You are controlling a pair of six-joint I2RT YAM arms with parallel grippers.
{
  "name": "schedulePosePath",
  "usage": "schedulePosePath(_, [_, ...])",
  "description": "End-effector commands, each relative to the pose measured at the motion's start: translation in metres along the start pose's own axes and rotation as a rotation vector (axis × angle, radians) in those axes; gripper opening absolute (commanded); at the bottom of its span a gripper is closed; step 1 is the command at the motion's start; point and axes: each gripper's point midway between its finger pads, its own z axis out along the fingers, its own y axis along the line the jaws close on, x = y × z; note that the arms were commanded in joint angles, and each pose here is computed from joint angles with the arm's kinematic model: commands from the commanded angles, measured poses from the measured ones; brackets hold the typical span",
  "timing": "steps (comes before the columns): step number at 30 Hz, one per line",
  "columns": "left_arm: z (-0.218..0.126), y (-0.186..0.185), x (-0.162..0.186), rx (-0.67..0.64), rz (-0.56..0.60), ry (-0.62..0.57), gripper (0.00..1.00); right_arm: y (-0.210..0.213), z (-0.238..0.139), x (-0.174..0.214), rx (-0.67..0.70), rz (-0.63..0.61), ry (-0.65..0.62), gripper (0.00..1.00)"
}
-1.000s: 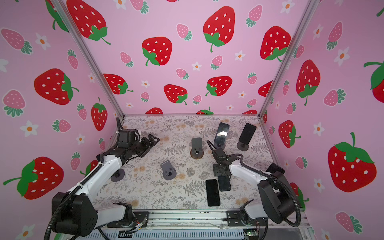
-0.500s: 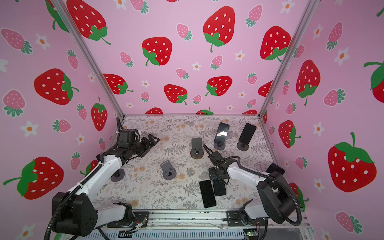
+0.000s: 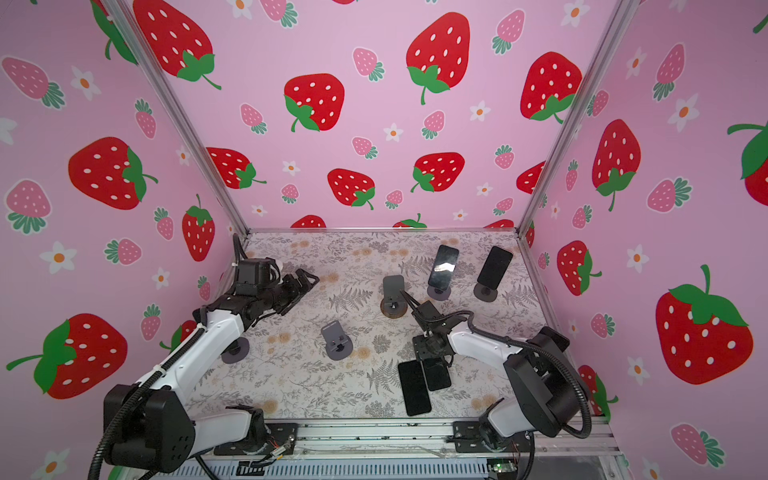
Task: Remove the phone from the phone stand
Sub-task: 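Lower the held phone and lay it flat beside the first phone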
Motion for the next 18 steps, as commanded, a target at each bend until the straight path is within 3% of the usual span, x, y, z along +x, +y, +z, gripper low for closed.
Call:
schedulePosePath(1, [-0.004, -0.011, -0.006, 0.021, 0.014, -0.017, 1.00, 0.001, 0.007, 0.008, 0.000, -0.023, 0.032, 0.72])
schedulePosePath(18, [-0.003, -0.012, -0.006, 0.027, 0.012, -0.008, 1.00, -0.013, 0.020, 0.028, 0.055, -0.009, 0.060, 0.76])
